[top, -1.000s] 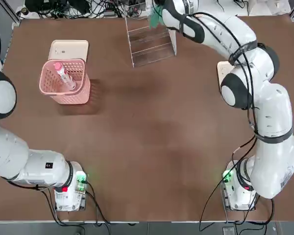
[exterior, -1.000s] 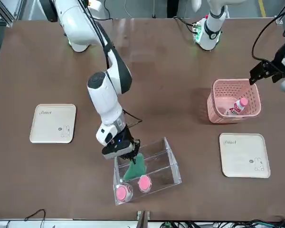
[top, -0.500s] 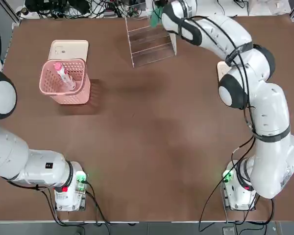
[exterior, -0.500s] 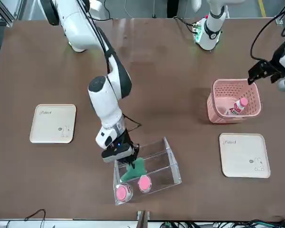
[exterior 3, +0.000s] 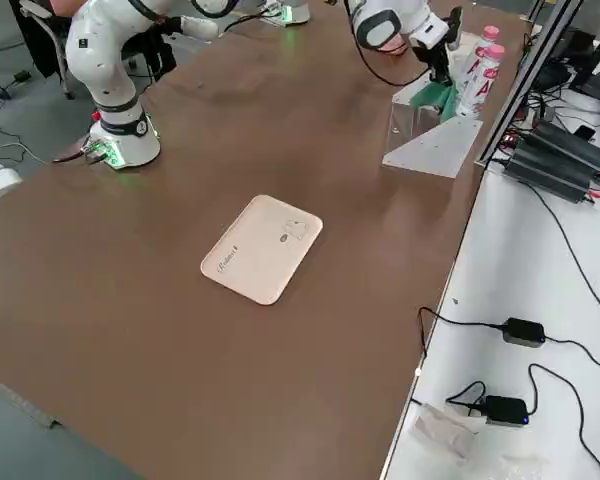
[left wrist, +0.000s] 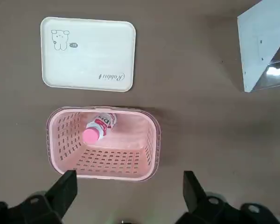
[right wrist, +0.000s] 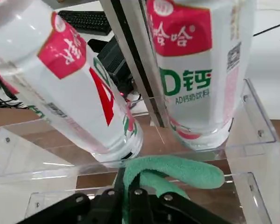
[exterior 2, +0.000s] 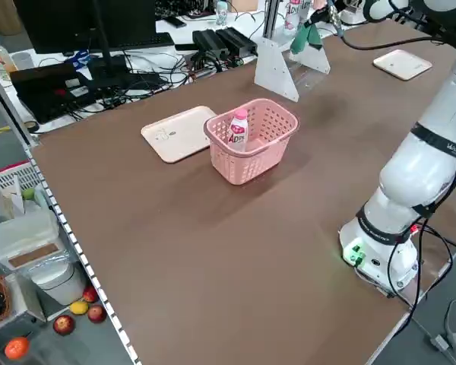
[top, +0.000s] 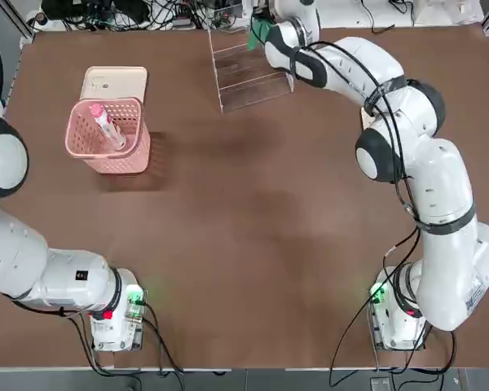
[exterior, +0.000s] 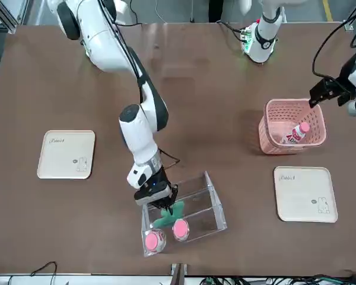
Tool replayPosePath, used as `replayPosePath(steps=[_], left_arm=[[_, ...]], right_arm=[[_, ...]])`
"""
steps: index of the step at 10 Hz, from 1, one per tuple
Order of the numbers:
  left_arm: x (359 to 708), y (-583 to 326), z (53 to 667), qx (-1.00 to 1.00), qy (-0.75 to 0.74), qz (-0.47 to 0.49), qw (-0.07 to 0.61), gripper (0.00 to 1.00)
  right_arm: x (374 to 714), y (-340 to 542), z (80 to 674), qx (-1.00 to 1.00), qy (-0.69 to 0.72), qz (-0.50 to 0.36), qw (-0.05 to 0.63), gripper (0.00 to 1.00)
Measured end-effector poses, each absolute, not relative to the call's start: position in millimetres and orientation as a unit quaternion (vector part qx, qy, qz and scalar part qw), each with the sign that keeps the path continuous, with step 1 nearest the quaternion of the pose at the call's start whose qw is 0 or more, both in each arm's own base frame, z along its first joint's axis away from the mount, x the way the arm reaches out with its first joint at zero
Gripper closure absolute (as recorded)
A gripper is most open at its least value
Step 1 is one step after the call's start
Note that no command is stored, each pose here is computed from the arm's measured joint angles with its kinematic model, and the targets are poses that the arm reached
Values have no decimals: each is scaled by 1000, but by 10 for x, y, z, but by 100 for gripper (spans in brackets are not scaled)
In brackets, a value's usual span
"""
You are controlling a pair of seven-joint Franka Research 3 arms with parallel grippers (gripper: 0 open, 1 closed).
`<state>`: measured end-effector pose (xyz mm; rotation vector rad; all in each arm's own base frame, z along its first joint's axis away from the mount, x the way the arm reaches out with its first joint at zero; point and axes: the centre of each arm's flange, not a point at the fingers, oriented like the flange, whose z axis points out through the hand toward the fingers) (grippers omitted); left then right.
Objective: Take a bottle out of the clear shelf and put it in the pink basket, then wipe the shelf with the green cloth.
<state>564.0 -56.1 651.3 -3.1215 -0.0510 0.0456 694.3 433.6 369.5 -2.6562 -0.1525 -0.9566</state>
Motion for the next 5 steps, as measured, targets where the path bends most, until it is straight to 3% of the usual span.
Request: replayPosePath(steps=[5], left_arm=[[5661, -558, 6504, -1000, -17, 11, 9, 0]], right_arm=[[6976, 4307, 3560, -925, -59, -343, 150, 95]])
